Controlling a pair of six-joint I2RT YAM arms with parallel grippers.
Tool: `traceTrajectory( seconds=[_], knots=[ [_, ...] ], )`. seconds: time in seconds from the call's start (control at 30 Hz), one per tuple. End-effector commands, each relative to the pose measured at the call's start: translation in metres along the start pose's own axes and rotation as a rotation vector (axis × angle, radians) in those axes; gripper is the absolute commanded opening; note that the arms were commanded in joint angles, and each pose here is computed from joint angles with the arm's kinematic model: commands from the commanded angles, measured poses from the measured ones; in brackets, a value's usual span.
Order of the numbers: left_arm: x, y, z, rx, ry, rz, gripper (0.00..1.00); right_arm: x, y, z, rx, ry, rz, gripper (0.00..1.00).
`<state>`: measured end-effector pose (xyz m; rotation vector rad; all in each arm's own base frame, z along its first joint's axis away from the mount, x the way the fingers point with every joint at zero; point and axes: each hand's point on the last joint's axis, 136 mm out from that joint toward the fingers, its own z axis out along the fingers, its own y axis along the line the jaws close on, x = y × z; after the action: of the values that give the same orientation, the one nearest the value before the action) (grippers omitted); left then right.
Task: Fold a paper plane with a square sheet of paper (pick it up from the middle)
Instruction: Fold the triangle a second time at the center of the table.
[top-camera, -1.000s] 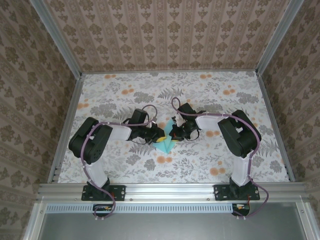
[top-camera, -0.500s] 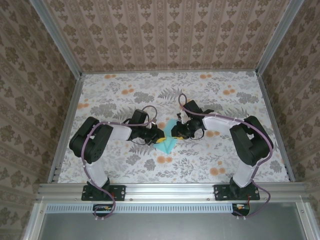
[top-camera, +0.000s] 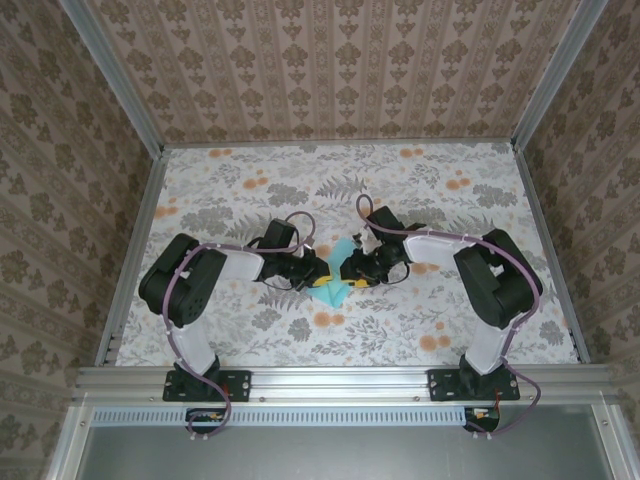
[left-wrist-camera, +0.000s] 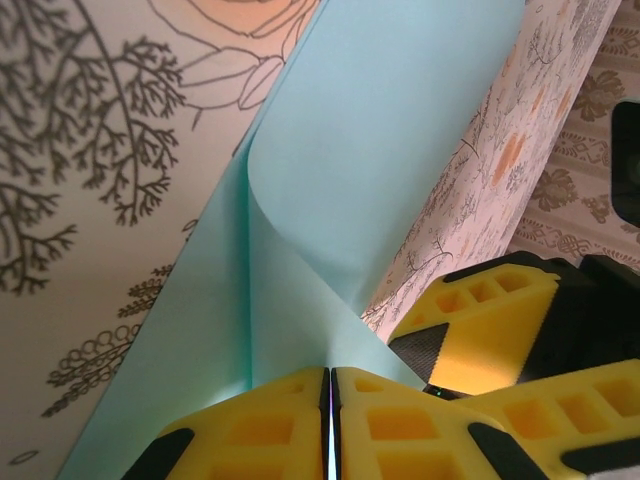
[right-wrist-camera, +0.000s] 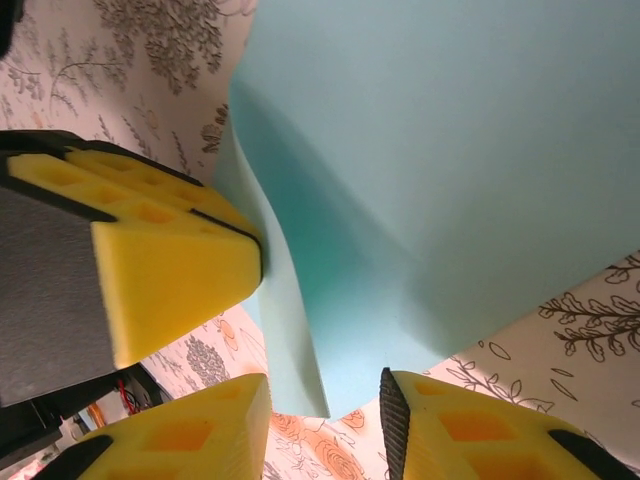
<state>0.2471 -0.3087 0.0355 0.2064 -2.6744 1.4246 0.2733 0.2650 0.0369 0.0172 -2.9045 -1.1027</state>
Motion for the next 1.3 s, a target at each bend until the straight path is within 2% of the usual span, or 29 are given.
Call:
traceTrajectory(
  seconds=[0.0, 0.17, 0.27, 0.37, 0.4, 0.57, 1.27],
  knots=[
    [-0.003, -0.008, 0.002, 0.012, 0.001, 0.014, 0.11, -0.003, 0.011, 0.002, -0.039, 0.014, -0.025, 0.35],
    [-0.003, -0.01, 0.002, 0.02, 0.002, 0.016, 0.11, -0.01, 0.017, 0.006, -0.064, 0.012, -0.026, 0.3],
    [-0.003, -0.011, 0.002, 0.024, 0.001, 0.016, 0.11, -0.011, 0.015, 0.007, -0.062, 0.011, -0.021, 0.21],
    [-0.003, -0.015, 0.0, 0.034, -0.003, 0.024, 0.11, -0.011, 0.007, 0.006, -0.021, 0.005, -0.016, 0.06],
    [-0.003, -0.017, -0.001, 0.038, -0.005, 0.033, 0.12, -0.011, 0.002, 0.006, 0.01, 0.003, -0.014, 0.05],
    [0.0, -0.024, -0.004, 0.053, -0.002, 0.072, 0.13, -0.01, -0.019, 0.004, 0.12, 0.006, -0.029, 0.05],
    [0.006, -0.028, 0.008, 0.041, 0.032, 0.087, 0.13, -0.018, -0.021, 0.009, 0.146, 0.011, -0.068, 0.05]
  ],
)
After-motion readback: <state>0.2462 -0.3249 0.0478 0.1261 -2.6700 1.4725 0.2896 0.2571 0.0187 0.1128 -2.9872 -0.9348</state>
